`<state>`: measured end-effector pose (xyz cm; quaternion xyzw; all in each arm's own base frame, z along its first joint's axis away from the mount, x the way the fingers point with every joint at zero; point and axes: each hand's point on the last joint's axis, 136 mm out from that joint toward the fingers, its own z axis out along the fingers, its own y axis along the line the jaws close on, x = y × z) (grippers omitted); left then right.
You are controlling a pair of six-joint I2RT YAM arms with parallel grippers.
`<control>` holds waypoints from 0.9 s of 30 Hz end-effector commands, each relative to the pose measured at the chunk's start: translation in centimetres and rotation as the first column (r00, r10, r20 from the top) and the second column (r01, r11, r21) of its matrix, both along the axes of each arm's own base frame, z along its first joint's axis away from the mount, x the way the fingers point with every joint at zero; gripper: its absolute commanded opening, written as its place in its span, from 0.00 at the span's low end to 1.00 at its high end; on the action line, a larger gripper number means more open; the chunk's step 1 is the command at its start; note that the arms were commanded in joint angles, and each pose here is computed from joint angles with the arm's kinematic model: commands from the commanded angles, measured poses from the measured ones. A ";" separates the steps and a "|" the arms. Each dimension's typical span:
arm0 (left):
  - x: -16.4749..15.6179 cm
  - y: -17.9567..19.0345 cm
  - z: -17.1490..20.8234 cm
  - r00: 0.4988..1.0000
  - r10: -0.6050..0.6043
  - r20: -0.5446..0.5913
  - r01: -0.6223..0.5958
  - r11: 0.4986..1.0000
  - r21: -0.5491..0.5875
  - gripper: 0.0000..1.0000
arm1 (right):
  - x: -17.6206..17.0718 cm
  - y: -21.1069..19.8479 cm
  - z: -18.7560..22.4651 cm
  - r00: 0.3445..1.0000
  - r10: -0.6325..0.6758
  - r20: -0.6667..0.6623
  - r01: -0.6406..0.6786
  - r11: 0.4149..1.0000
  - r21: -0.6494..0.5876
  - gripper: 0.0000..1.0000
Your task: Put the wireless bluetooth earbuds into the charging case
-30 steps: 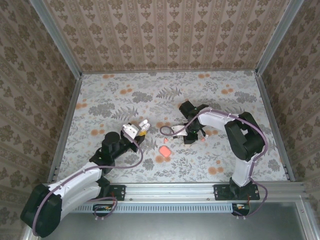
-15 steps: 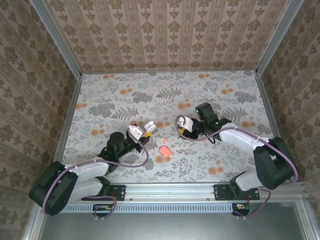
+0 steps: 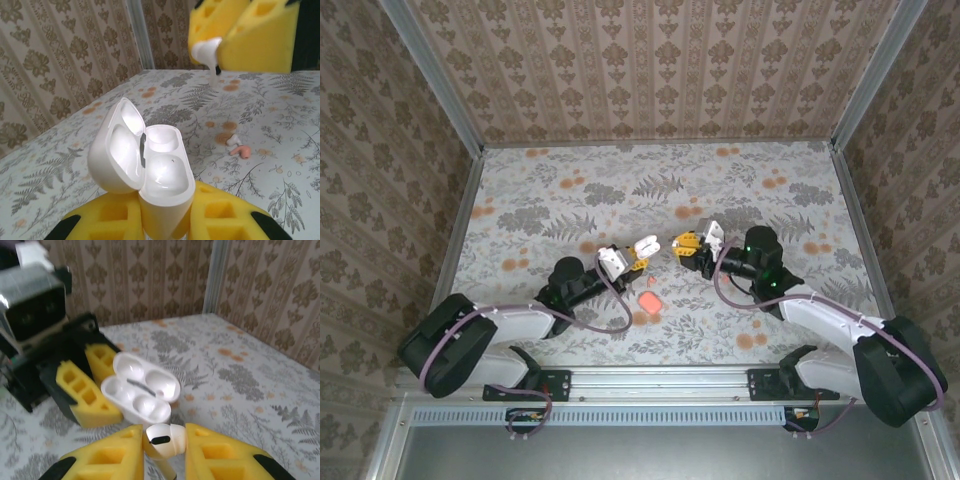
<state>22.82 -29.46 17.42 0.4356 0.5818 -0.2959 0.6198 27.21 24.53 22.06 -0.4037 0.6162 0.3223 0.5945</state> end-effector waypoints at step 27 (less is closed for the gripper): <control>0.8 -2.2 5.3 0.995 0.014 0.097 -0.001 0.990 -0.139 0.08 | -1.5 3.0 5.8 0.991 0.068 0.113 -0.102 0.940 0.327 0.23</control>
